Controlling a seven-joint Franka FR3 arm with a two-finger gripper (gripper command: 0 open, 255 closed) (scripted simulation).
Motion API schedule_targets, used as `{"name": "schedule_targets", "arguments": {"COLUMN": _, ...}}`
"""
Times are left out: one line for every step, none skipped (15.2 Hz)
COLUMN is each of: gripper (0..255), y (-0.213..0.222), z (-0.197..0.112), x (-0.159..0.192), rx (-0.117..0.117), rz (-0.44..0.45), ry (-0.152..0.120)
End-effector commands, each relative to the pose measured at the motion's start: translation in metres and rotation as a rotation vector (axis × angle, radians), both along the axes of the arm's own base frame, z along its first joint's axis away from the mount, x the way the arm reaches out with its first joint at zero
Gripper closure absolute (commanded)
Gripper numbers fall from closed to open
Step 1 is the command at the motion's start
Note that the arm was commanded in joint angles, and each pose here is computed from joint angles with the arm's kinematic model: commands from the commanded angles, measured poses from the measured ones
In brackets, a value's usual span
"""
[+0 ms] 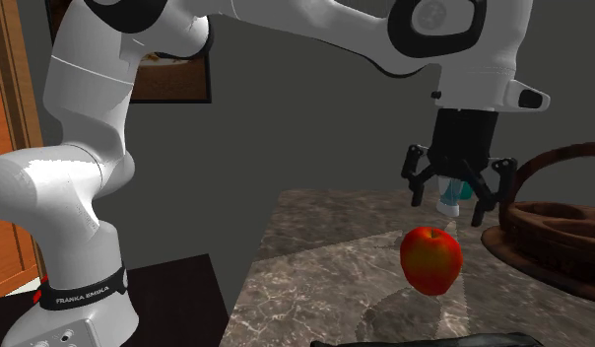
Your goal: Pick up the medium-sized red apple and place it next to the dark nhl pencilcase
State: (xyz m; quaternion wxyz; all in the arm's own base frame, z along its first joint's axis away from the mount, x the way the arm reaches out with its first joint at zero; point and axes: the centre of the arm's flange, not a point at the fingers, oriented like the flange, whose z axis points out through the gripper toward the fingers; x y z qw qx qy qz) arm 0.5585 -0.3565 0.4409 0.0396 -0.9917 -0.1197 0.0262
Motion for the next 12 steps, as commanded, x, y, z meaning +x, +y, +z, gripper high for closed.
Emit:
{"name": "schedule_targets", "arguments": {"gripper": 0, "y": 0.0, "z": 0.0, "x": 0.0, "rx": 0.0, "rz": 0.0, "ry": 0.0}}
{"name": "schedule_targets", "arguments": {"gripper": 0, "y": -0.001, "z": 0.013, "x": 0.001, "rx": 0.0, "rz": 0.0, "ry": 0.0}}
{"name": "schedule_targets", "arguments": {"gripper": 0, "y": -0.002, "z": 0.026, "x": 0.002, "rx": 0.0, "rz": 0.0, "ry": 0.0}}
{"name": "schedule_targets", "arguments": {"gripper": 0, "y": -0.003, "z": 0.039, "x": 0.002, "rx": 0.0, "rz": 0.0, "ry": 0.0}}
{"name": "schedule_targets", "arguments": {"gripper": 0, "y": -0.004, "z": 0.05, "x": 0.003, "rx": 0.0, "rz": 0.0, "ry": 0.0}}
{"name": "schedule_targets", "arguments": {"gripper": 0, "y": -0.004, "z": 0.05, "x": 0.003, "rx": 0.0, "rz": 0.0, "ry": 0.0}}
{"name": "schedule_targets", "arguments": {"gripper": 0, "y": -0.004, "z": 0.05, "x": 0.003, "rx": 0.0, "rz": 0.0, "ry": 0.0}}
{"name": "schedule_targets", "arguments": {"gripper": 0, "y": -0.004, "z": 0.05, "x": 0.003, "rx": 0.0, "rz": 0.0, "ry": 0.0}}
{"name": "schedule_targets", "arguments": {"gripper": 0, "y": -0.004, "z": 0.05, "x": 0.003, "rx": 0.0, "rz": 0.0, "ry": 0.0}}
{"name": "schedule_targets", "arguments": {"gripper": 0, "y": -0.004, "z": 0.05, "x": 0.003, "rx": 0.0, "rz": 0.0, "ry": 0.0}}
{"name": "schedule_targets", "arguments": {"gripper": 0, "y": -0.004, "z": 0.05, "x": 0.003, "rx": 0.0, "rz": 0.0, "ry": 0.0}}
{"name": "schedule_targets", "arguments": {"gripper": 0, "y": -0.004, "z": 0.05, "x": 0.003, "rx": 0.0, "rz": 0.0, "ry": 0.0}}
